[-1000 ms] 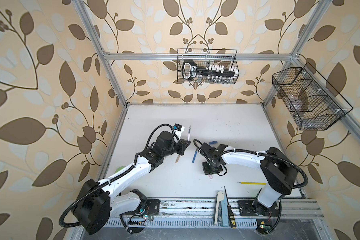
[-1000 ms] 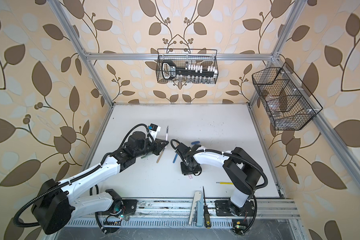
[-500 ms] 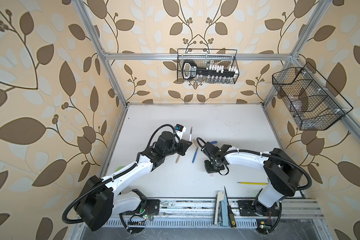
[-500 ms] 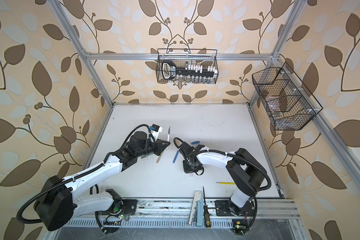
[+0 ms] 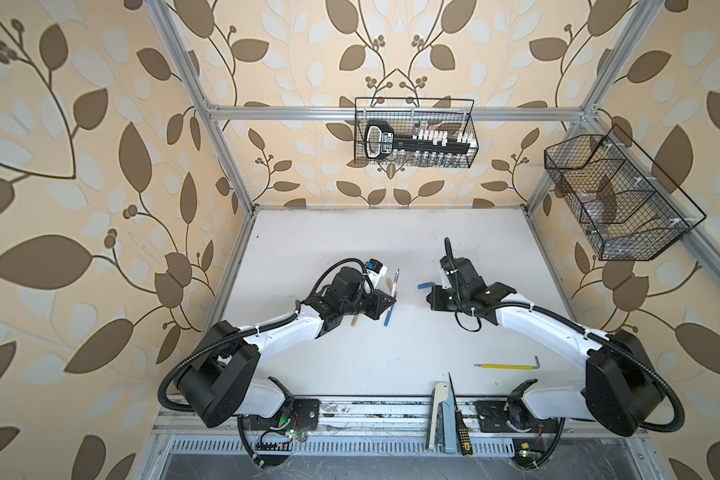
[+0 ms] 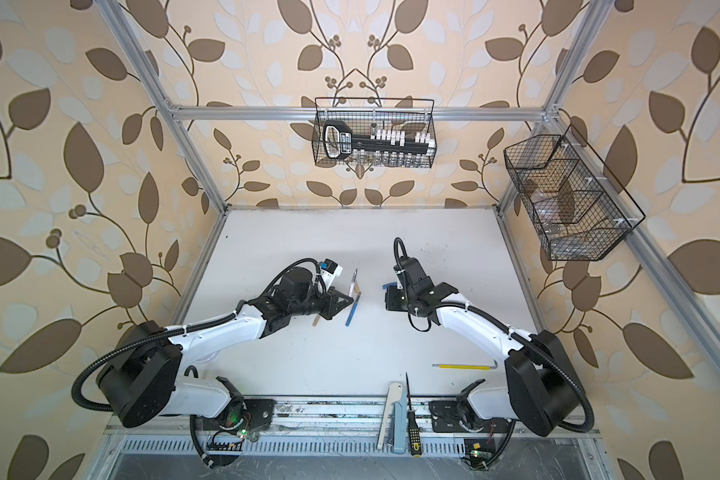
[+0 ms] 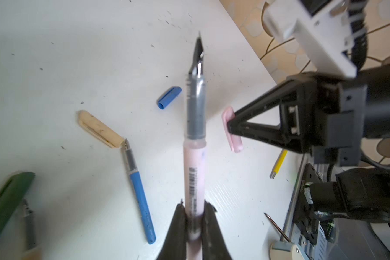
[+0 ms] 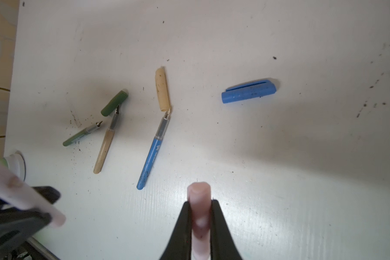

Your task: Insert the pens into the pen caps

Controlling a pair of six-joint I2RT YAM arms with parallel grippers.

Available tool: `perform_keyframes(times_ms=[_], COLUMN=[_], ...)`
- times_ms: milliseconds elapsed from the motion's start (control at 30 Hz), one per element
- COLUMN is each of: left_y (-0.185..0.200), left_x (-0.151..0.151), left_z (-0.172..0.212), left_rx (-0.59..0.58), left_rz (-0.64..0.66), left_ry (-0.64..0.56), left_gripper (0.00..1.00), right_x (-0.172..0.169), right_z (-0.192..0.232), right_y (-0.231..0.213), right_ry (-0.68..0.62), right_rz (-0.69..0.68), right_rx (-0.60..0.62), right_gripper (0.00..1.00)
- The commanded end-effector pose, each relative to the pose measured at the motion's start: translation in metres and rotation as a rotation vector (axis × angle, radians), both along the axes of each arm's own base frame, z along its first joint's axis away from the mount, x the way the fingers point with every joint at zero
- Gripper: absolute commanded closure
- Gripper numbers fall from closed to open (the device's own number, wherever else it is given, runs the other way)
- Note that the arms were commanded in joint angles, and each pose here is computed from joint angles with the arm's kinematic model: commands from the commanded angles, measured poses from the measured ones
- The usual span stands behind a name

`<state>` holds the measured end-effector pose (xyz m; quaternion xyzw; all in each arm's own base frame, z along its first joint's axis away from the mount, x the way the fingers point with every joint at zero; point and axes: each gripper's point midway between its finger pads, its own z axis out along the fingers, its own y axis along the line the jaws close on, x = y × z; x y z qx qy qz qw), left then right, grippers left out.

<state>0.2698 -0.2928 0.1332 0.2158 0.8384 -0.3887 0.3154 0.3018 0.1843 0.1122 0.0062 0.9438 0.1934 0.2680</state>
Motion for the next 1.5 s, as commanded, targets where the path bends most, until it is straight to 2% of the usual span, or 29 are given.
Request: perform_keyframes(times_ms=[0,267,633,1000,1467], left_y=[-0.028,-0.053,-0.061,-0.066,-0.064], left_x=[-0.001,-0.022,-0.032,-0.035,-0.033], left_z=[0.035,0.040,0.045,0.034,0.037], left_rx=[-0.087,-0.105,-0.123,-0.112,-0.111], left_rz=[-0.081,-0.161,-0.205,-0.222,-0.202], left_ry=[-0.080,-0.084,-0.084,-0.058,-0.071], left_gripper=[1.00,1.00,1.00,1.00,1.00], right_x=[0.003,0.018,0.032,0.035,0.023], right_z=[0.017,0.076,0.112,0.123,0.110], right_y=[-0.002,-0.012,-0.004,0.009,0.013], right_ry=[-0.066,-0.261,-0.376,-0.385,-0.345], right_rz=[0.007,-0.072,-0.077,-0.038,-0.023], right_rx=[0.063,0.316,0.439,0.505,0.473], right_gripper=[0.87,0.87,0.86,0.86,0.86])
